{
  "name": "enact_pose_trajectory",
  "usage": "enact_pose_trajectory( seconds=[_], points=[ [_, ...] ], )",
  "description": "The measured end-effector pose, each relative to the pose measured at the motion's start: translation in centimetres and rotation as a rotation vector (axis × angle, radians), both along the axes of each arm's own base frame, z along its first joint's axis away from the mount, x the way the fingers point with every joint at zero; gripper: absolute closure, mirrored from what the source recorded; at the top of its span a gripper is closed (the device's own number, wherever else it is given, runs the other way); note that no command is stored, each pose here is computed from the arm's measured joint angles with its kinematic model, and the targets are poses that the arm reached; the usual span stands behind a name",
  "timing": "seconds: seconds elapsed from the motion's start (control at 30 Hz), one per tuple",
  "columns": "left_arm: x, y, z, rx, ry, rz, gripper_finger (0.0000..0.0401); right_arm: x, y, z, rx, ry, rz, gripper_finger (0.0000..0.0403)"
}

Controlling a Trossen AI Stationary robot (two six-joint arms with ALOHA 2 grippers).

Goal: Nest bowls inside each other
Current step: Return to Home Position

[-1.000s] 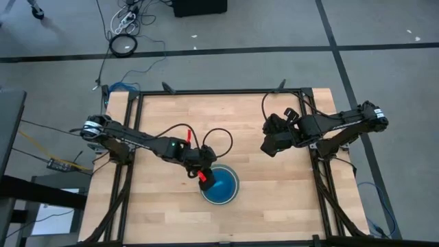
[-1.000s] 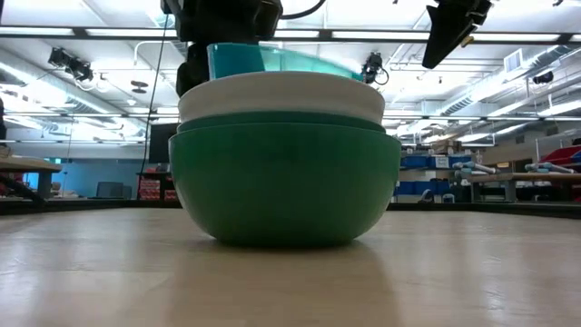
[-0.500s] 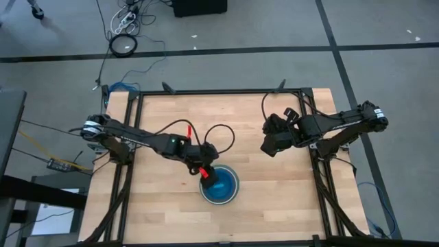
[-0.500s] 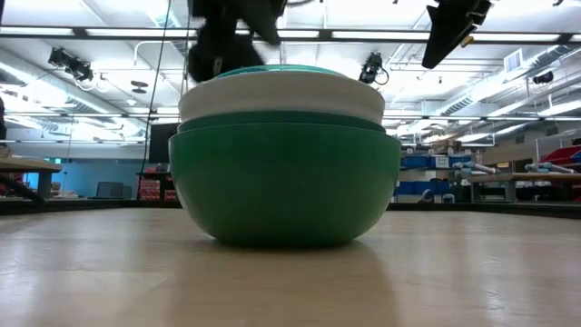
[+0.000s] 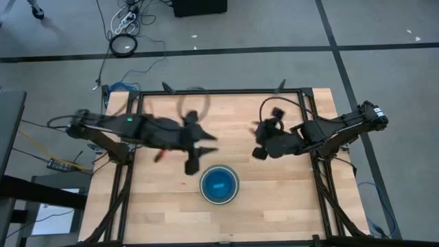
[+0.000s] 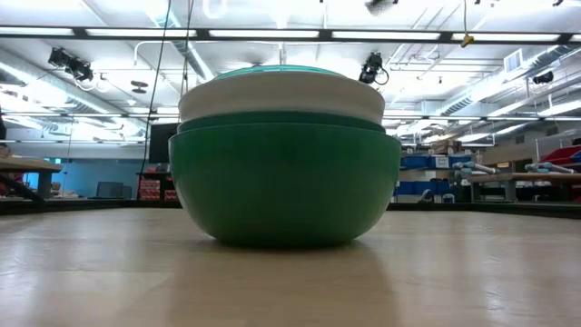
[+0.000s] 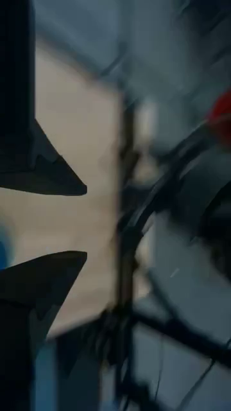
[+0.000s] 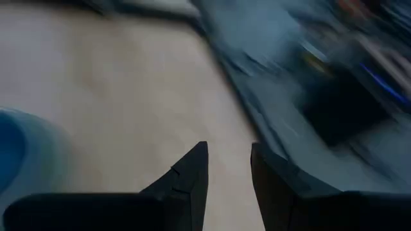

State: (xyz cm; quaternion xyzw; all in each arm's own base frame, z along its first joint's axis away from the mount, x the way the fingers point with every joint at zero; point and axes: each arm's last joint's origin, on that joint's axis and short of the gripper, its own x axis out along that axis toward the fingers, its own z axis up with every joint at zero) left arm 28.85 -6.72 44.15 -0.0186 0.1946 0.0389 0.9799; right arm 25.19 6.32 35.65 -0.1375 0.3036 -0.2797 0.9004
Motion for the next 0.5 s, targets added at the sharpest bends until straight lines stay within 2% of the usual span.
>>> enact_pose_trajectory(
  seconds=[0.1, 0.17, 0.23, 0.33, 0.5],
  points=[
    [-1.7, 0.7, 2.3, 0.155, -0.136, 0.069, 0.0241, 1.6, 0.9, 2.5, 0.091, -0.155, 0.37, 0.0298],
    [-2.6, 1.7, 3.5, 0.205, -0.219, 0.115, 0.0241, 2.1, 0.8, 4.4, 0.134, -0.305, 0.625, 0.0298],
    [-3.1, 2.9, 4.2, 0.231, -0.28, 0.16, 0.0241, 2.1, -0.1, 6.2, 0.15, -0.443, 0.774, 0.0298],
    [-4.0, 4.9, 4.4, 0.258, -0.295, 0.225, 0.0241, 1.0, -2.4, 8.6, 0.156, -0.534, 0.853, 0.0298],
    [-6.9, 7.3, 3.7, 0.277, -0.273, 0.307, 0.0241, -3.2, -5.3, 10.9, 0.16, -0.513, 0.83, 0.0298]
  ],
)
